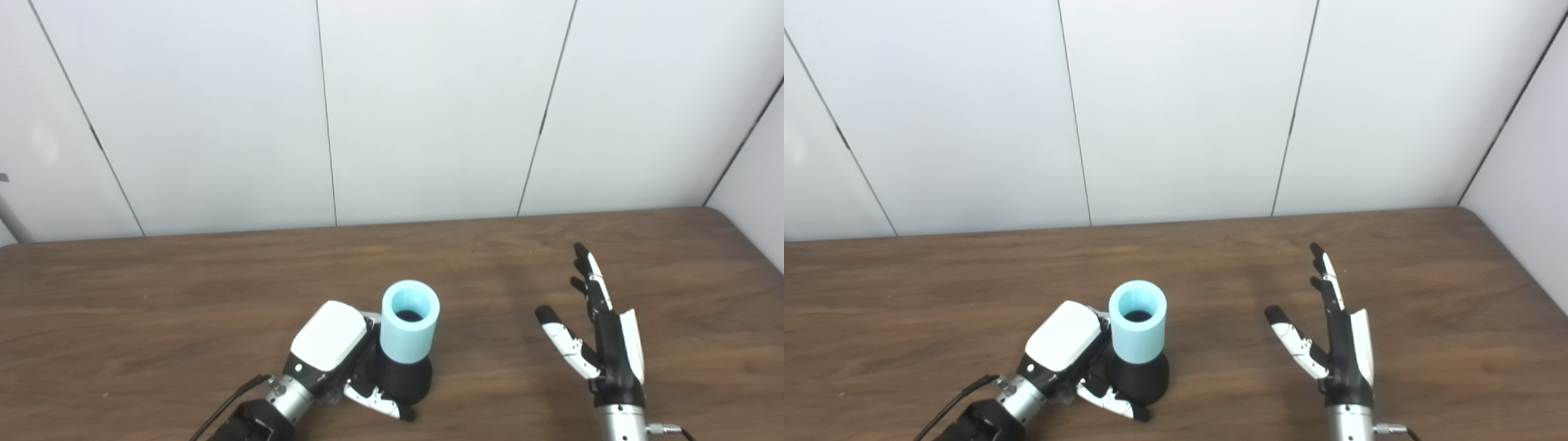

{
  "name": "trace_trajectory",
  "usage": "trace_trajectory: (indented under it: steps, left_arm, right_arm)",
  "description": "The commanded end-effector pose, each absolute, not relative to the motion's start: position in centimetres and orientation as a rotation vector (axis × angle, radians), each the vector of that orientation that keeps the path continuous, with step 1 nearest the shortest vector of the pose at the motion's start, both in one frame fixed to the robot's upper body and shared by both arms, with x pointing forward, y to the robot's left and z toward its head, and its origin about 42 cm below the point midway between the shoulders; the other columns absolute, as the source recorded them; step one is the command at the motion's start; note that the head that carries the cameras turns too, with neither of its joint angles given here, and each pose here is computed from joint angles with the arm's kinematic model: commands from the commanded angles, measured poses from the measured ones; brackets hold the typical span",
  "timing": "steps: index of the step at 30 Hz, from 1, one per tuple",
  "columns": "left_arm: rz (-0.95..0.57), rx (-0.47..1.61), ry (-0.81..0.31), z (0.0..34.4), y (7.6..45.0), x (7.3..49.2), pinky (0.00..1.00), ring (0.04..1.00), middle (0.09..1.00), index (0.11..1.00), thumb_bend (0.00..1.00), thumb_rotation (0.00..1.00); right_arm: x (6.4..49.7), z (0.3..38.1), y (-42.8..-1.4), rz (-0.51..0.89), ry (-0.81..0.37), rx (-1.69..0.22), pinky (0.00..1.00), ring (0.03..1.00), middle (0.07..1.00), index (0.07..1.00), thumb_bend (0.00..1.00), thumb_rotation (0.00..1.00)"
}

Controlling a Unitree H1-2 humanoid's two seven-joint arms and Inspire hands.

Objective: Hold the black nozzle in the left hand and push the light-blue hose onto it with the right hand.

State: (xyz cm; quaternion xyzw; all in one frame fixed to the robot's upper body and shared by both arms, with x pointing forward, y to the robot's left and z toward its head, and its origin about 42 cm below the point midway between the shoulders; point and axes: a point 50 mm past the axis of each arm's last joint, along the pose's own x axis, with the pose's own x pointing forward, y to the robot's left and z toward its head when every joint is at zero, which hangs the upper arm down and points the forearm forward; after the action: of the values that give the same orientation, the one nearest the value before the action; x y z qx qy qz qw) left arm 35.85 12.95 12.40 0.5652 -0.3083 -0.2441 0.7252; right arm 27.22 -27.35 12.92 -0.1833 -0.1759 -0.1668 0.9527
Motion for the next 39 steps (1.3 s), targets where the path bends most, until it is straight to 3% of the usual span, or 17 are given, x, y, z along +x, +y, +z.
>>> trace_trajectory:
  steps: [1, 5, 9, 14, 16, 19, 20, 21, 22, 25, 31, 39]
  left_arm:
    - [-0.653, 1.324, -0.586, 9.7, 13.6, 34.7, 0.13, 0.194, 0.471, 0.479, 0.53, 0.00]
    - [-0.654, 1.325, -0.586, 9.7, 13.6, 34.7, 0.14, 0.198, 0.471, 0.479, 0.53, 0.00]
    - [-0.650, 1.321, -0.581, 9.7, 13.6, 34.6, 0.14, 0.202, 0.471, 0.479, 0.53, 0.00]
    - [-0.654, 1.315, -0.547, 9.8, 13.7, 34.8, 0.14, 0.199, 0.471, 0.479, 0.53, 0.00]
    - [-0.666, 1.328, -0.507, 9.9, 13.7, 34.8, 0.23, 0.304, 0.428, 0.498, 0.52, 0.00]
    - [-0.694, 1.358, -0.423, 10.2, 13.8, 34.9, 0.37, 0.464, 0.476, 0.504, 0.52, 0.00]
    - [-0.704, 1.368, -0.398, 10.2, 13.9, 34.9, 0.41, 0.497, 0.532, 0.499, 0.52, 0.03]
    - [-0.716, 1.381, -0.373, 10.3, 13.9, 34.9, 0.43, 0.526, 0.582, 0.575, 0.73, 0.03]
    - [-0.725, 1.393, -0.348, 10.3, 13.9, 34.9, 0.48, 0.576, 0.645, 0.644, 0.86, 0.05]
    - [-0.738, 1.442, -0.291, 10.4, 14.1, 34.9, 0.57, 0.679, 0.745, 0.746, 0.98, 0.16]
    - [-0.766, 1.474, -0.134, 11.1, 15.1, 35.3, 0.80, 0.867, 0.879, 0.885, 1.00, 0.27]
    - [-0.781, 1.521, 0.105, 12.3, 16.7, 36.0, 0.94, 0.993, 0.976, 0.985, 1.00, 0.29]
  right_arm:
    - [27.7, 13.0, -27.9, -0.345, -0.367, -0.345, 0.90, 0.954, 0.966, 0.944, 0.50, 0.71]
    - [28.0, 12.4, -28.4, -0.330, -0.337, -0.302, 0.93, 0.958, 0.964, 0.933, 0.46, 0.72]
    - [28.1, 12.1, -28.5, -0.319, -0.324, -0.246, 0.91, 0.940, 0.947, 0.917, 0.37, 0.72]
    - [28.1, 12.0, -28.4, -0.312, -0.302, -0.249, 0.89, 0.927, 0.934, 0.907, 0.35, 0.73]
    - [28.1, 11.9, -28.4, -0.313, -0.288, -0.254, 0.89, 0.922, 0.928, 0.904, 0.37, 0.72]
    - [28.1, 11.9, -28.2, -0.311, -0.277, -0.265, 0.89, 0.919, 0.925, 0.900, 0.42, 0.71]
    - [28.0, 12.0, -28.2, -0.310, -0.273, -0.268, 0.88, 0.919, 0.925, 0.899, 0.43, 0.71]
    - [28.0, 12.1, -28.2, -0.309, -0.271, -0.270, 0.88, 0.920, 0.927, 0.900, 0.43, 0.71]
    - [28.0, 12.1, -28.1, -0.309, -0.269, -0.272, 0.89, 0.921, 0.927, 0.900, 0.44, 0.70]
    - [28.0, 12.1, -28.1, -0.309, -0.262, -0.283, 0.89, 0.919, 0.926, 0.898, 0.46, 0.70]
    - [27.9, 12.2, -28.1, -0.295, -0.258, -0.278, 0.91, 0.933, 0.936, 0.911, 0.46, 0.68]
    - [27.9, 12.0, -28.2, -0.290, -0.250, -0.290, 0.91, 0.931, 0.939, 0.918, 0.46, 0.69]
